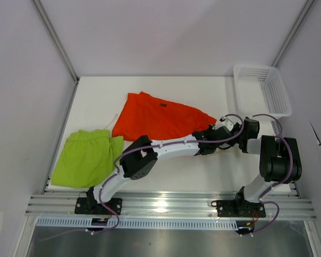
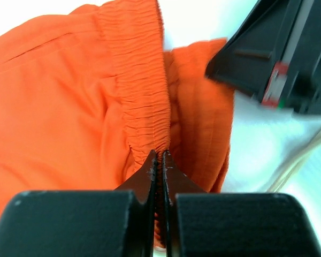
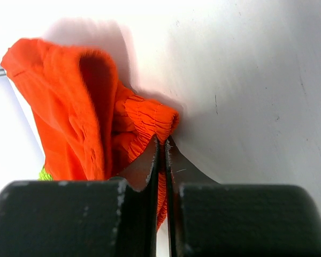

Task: Fold and stack the shorts
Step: Fold the shorts

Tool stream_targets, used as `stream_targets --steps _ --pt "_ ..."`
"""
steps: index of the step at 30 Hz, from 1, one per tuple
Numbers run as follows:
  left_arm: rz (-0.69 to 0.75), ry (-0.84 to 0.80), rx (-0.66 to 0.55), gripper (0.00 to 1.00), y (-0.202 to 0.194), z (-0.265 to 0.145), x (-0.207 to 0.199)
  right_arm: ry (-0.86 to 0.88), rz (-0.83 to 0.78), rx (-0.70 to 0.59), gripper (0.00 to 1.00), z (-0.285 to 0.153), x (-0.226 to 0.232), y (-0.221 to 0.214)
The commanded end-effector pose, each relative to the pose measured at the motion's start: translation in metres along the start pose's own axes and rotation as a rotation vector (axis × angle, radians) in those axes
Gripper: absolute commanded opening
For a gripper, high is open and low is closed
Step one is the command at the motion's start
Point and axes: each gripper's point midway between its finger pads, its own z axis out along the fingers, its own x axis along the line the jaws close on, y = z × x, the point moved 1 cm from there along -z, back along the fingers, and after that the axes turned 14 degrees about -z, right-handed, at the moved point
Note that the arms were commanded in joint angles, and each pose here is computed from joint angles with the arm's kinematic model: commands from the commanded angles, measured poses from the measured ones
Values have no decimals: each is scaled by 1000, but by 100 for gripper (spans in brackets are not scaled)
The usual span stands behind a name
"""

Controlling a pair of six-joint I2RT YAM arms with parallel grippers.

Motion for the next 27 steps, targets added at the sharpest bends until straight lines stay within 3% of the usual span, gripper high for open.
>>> stream_targets --steps 1,2,3,11,27 --pt "-63 -4 -67 2 32 -38 13 -12 -8 -34 0 4 -1 15" --pt "-93 -40 -94 2 48 -48 11 -12 -6 -33 0 5 -1 14" --pt "-73 -36 -63 2 31 -46 13 -14 -7 -33 0 5 -2 14" --pt "-107 -175 -32 2 23 -66 -6 -8 -15 -40 0 4 0 16" --pt "-130 -218 88 6 -21 -69 -45 -5 -22 -45 0 4 2 16"
